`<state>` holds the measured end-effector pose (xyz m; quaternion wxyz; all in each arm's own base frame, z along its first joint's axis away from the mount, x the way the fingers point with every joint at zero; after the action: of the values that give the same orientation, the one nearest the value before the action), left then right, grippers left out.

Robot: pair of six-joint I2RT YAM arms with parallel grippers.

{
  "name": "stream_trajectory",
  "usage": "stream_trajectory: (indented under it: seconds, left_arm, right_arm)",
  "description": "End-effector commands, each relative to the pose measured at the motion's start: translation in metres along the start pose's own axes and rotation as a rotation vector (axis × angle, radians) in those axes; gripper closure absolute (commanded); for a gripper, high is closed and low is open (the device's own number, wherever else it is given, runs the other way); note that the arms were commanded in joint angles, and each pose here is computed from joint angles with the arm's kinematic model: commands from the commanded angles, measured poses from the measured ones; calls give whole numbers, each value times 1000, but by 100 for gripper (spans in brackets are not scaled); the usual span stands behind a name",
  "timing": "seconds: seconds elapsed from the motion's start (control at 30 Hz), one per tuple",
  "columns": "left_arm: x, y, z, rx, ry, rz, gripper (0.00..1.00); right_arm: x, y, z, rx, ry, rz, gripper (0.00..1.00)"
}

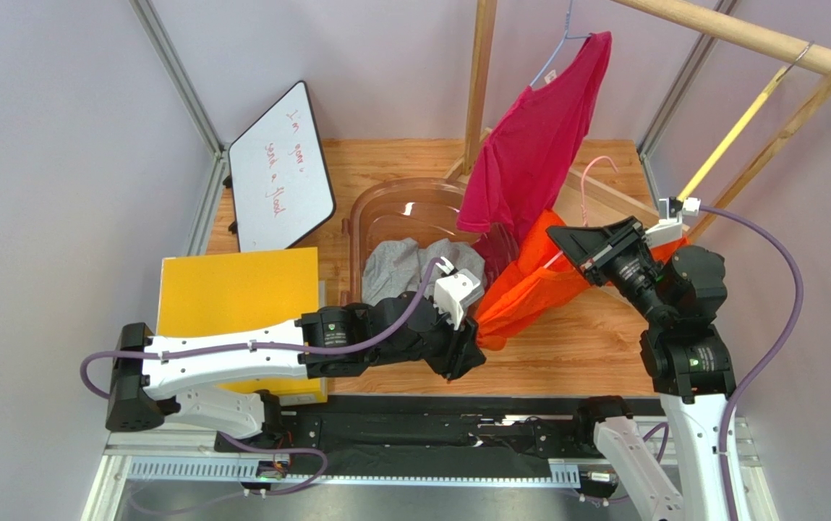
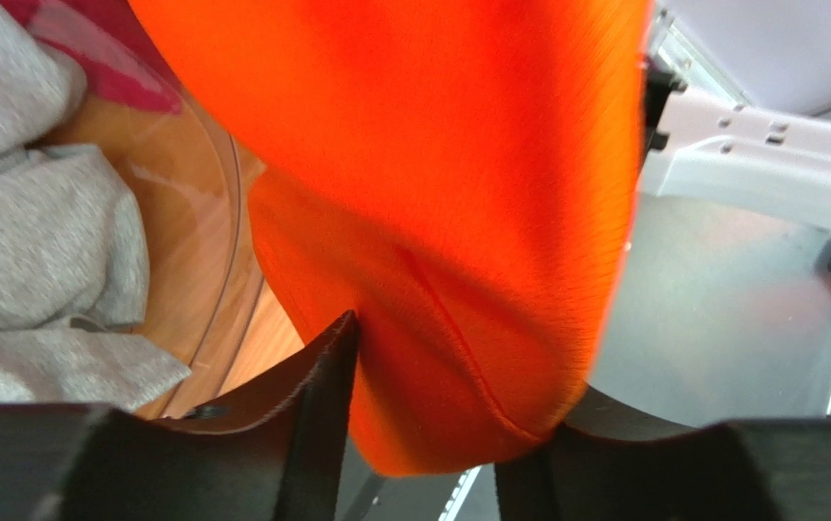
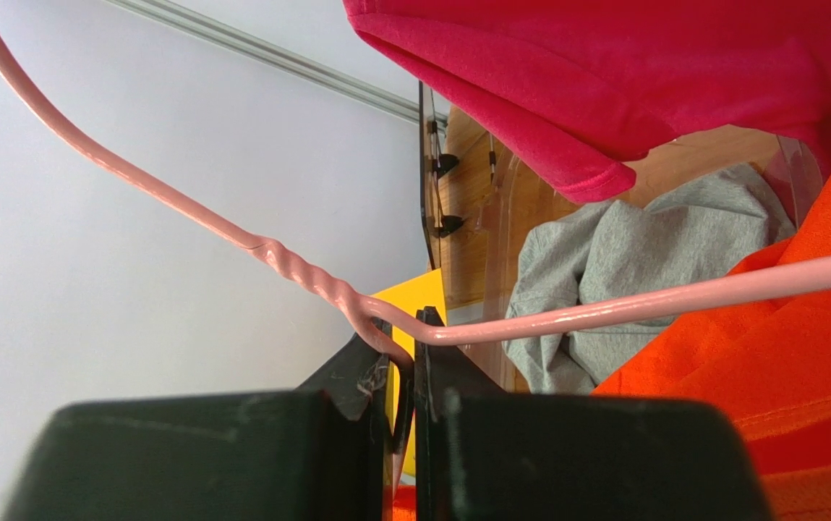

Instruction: Remove the t-shirt from the hanger

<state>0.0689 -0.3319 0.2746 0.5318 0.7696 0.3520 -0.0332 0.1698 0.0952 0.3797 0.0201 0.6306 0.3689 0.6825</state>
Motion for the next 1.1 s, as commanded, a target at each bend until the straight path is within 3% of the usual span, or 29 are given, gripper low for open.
stream_trajectory:
  seconds: [0.0, 0.13, 0.23, 0.6, 0.9, 1.07]
  left_arm:
    - [-9, -1, 1, -4, -59, -42, 52]
    - [-6, -3, -4, -7, -52, -41, 84]
    - [-4, 1, -13, -43, -52, -47, 100]
    - [47, -27, -60, -132, 149, -165, 100]
    - [73, -49, -110, -238, 132, -280, 100]
    - [70, -58, -105, -193, 96, -283, 100]
  right_arm:
    - [28, 14, -10, -72, 97, -15, 100]
    - [35, 15, -17, -87, 113, -20, 100]
    - [38, 18, -24, -119, 100, -48, 100]
    - [26, 21, -20, -167, 36, -28, 100]
    - [19, 30, -11, -242, 29, 29, 100]
    - [19, 28, -7, -240, 62, 103, 100]
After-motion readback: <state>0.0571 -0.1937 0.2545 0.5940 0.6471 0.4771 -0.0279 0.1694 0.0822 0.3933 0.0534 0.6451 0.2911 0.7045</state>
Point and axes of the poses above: each gripper's point midway between its finger pads, its own z axis out along the fingers, its own x axis along the line the jaws close on, y = z × x, the point moved 6 cm from there along -z, back along the fingers, and after that the axes turned 4 degrees about -z, right-handed, at the moved point
